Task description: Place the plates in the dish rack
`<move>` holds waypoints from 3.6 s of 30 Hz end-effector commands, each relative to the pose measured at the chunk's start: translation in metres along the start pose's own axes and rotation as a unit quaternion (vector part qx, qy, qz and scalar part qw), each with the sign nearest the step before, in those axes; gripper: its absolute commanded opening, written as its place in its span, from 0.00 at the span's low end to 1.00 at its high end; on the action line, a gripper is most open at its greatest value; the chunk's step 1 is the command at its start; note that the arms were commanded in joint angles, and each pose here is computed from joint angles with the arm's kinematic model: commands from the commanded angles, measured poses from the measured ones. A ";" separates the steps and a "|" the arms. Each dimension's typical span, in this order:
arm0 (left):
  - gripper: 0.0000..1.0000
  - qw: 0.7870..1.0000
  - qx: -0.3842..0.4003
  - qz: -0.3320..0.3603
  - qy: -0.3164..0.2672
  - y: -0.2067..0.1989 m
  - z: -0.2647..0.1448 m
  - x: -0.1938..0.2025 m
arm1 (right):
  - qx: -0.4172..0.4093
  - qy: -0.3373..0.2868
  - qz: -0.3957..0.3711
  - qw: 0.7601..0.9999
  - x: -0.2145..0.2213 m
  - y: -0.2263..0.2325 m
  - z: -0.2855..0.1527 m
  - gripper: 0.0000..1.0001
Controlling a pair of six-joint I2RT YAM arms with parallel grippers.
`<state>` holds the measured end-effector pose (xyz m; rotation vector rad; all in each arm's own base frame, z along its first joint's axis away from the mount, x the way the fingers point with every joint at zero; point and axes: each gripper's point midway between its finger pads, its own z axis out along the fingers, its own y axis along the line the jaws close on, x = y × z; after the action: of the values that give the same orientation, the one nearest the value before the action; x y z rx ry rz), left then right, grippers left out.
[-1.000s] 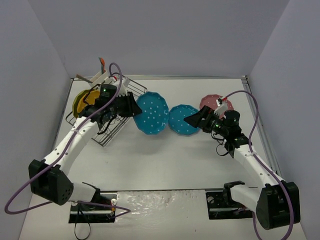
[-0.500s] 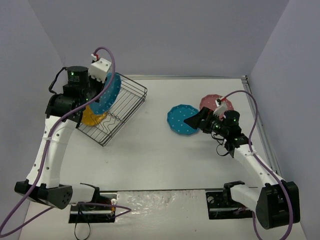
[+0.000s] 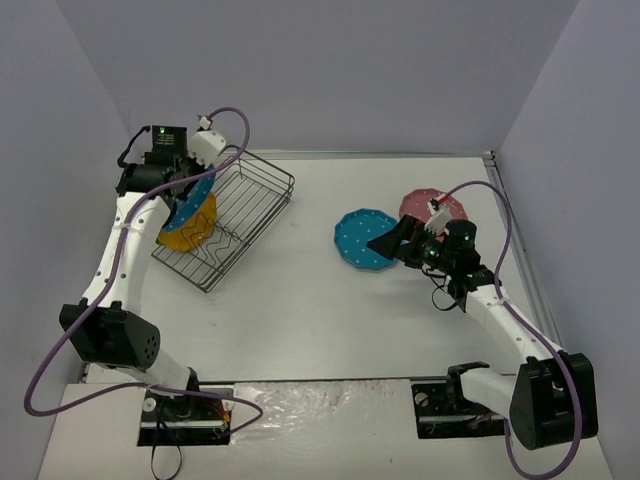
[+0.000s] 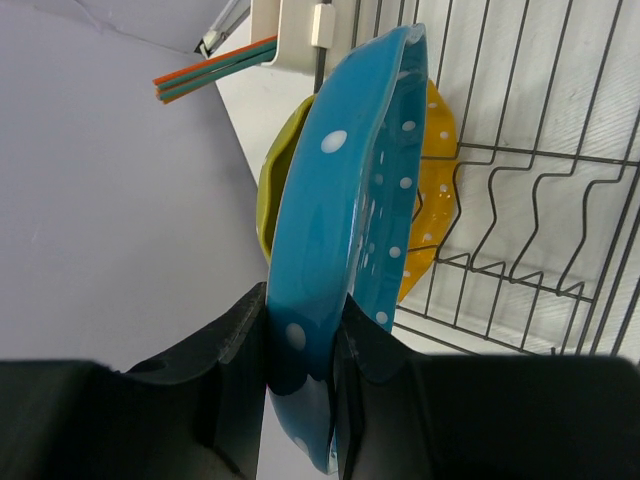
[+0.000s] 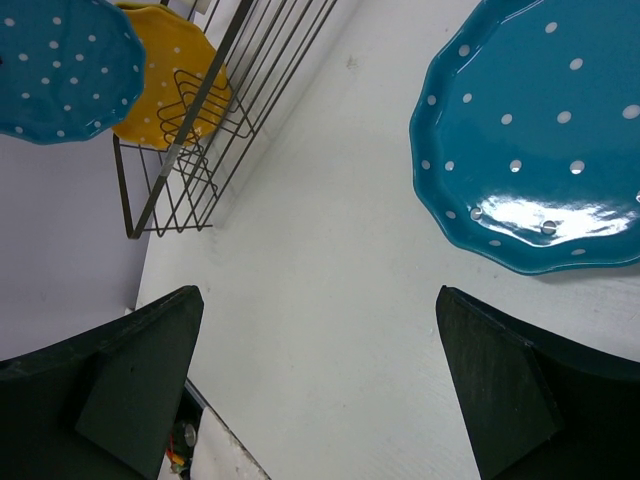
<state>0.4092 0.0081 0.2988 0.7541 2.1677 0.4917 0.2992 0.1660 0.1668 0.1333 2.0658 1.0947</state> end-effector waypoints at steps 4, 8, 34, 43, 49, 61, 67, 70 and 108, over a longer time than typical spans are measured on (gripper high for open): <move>0.00 0.992 -0.081 0.004 -0.092 0.044 -0.016 -0.038 | -0.025 -0.017 -0.025 0.999 -0.014 0.011 0.001 1.00; 0.00 0.994 -0.063 0.004 -0.084 0.036 -0.003 -0.030 | -0.026 -0.017 -0.026 0.999 -0.013 0.011 0.000 1.00; 0.27 0.997 -0.018 -0.053 -0.058 0.002 0.072 0.023 | -0.001 -0.023 -0.008 1.000 -0.002 -0.009 0.000 1.00; 0.52 0.993 -0.037 -0.083 -0.075 0.012 0.061 0.015 | 0.115 -0.063 -0.024 0.991 -0.015 -0.045 -0.011 0.98; 0.60 0.983 -0.060 -0.131 -0.118 0.027 0.027 -0.008 | 0.184 -0.078 -0.010 0.980 -0.018 -0.073 -0.013 0.97; 0.93 0.915 -0.037 -0.354 -0.189 -0.005 -0.067 -0.022 | 0.312 -0.068 -0.011 0.948 -0.025 -0.118 0.003 0.95; 0.97 0.891 -0.028 -0.414 -0.183 -0.036 -0.071 0.014 | 0.356 -0.055 -0.002 0.933 -0.020 -0.132 0.025 0.90; 0.97 0.887 0.002 -0.424 -0.184 -0.056 -0.068 0.022 | 0.372 -0.053 0.004 0.927 -0.016 -0.137 0.035 0.87; 0.97 0.807 0.271 -0.518 -0.086 -0.278 -0.049 -0.051 | 0.282 -0.036 0.114 0.952 0.008 -0.121 0.059 0.00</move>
<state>0.2801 -0.2073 0.1848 -0.1173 2.2497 -0.6435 0.3666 0.1079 0.0164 0.7202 2.3267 0.3664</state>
